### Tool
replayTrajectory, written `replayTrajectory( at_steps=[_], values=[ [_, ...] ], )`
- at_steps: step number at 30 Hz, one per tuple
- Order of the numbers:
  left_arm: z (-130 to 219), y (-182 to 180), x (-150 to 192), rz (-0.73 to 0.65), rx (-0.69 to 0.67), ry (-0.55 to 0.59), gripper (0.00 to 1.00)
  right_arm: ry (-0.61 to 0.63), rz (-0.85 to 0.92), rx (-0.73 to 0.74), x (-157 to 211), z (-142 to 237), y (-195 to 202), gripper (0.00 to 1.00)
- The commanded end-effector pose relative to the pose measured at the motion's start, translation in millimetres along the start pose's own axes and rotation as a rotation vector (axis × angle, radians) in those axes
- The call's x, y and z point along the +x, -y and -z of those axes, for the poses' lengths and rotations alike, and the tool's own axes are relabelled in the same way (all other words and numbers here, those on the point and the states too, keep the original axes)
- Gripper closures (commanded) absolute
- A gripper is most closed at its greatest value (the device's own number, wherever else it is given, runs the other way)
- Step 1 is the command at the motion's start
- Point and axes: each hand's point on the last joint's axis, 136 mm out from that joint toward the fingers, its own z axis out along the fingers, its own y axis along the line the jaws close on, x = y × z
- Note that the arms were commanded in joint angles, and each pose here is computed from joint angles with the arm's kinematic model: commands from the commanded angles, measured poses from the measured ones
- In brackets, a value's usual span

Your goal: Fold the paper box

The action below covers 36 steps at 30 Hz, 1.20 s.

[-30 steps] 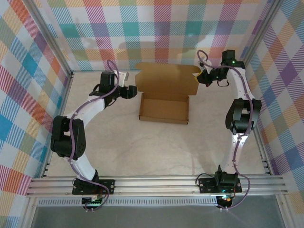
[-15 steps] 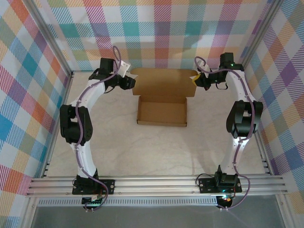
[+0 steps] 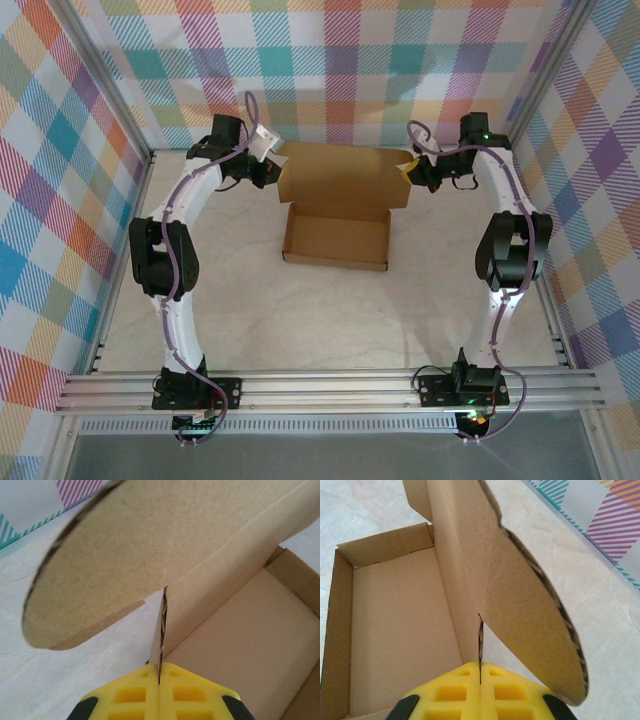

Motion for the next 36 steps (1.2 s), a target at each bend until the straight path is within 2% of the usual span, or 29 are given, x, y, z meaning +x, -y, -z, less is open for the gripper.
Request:
replayTrajectory(
  at_steps=[1, 3, 6, 8, 11, 14, 20, 24, 29, 36],
  values=[
    [1, 11, -9, -0.019, 0.041, 0.012, 1.00, 0.011, 0.064, 0.003, -21, 9, -12, 1.00],
    [1, 14, -10, -0.025, 0.045, 0.015, 1.00, -0.004, 0.062, 0.017, -21, 8, -12, 0.98],
    [1, 15, -9, -0.040, 0.044, 0.010, 1.00, -0.022, 0.063, 0.053, -21, 8, -8, 0.85],
    [0, 13, -6, -0.048, 0.035, 0.001, 1.00, -0.035, 0.062, 0.070, -20, 10, -5, 0.84],
    [1, 13, -5, -0.053, 0.032, 0.000, 1.00, -0.055, 0.054, 0.063, -17, 9, -4, 0.87],
    [1, 14, -6, -0.056, 0.032, 0.002, 1.00, -0.061, 0.044, 0.048, -18, 9, -5, 1.00],
    [1, 12, -14, -0.027, -0.010, 0.051, 1.00, -0.065, 0.027, 0.074, -22, 4, -8, 1.00],
    [0, 17, -23, -0.007, -0.068, 0.114, 1.00, -0.014, -0.077, 0.226, -32, 2, 8, 1.00],
    [-8, 20, -39, 0.050, -0.203, 0.198, 1.00, 0.054, -0.246, 0.414, -43, 2, 21, 1.00],
    [-16, 32, -48, 0.170, -0.288, 0.331, 1.00, 0.133, -0.326, 0.590, -48, -10, 10, 1.00]
  ],
)
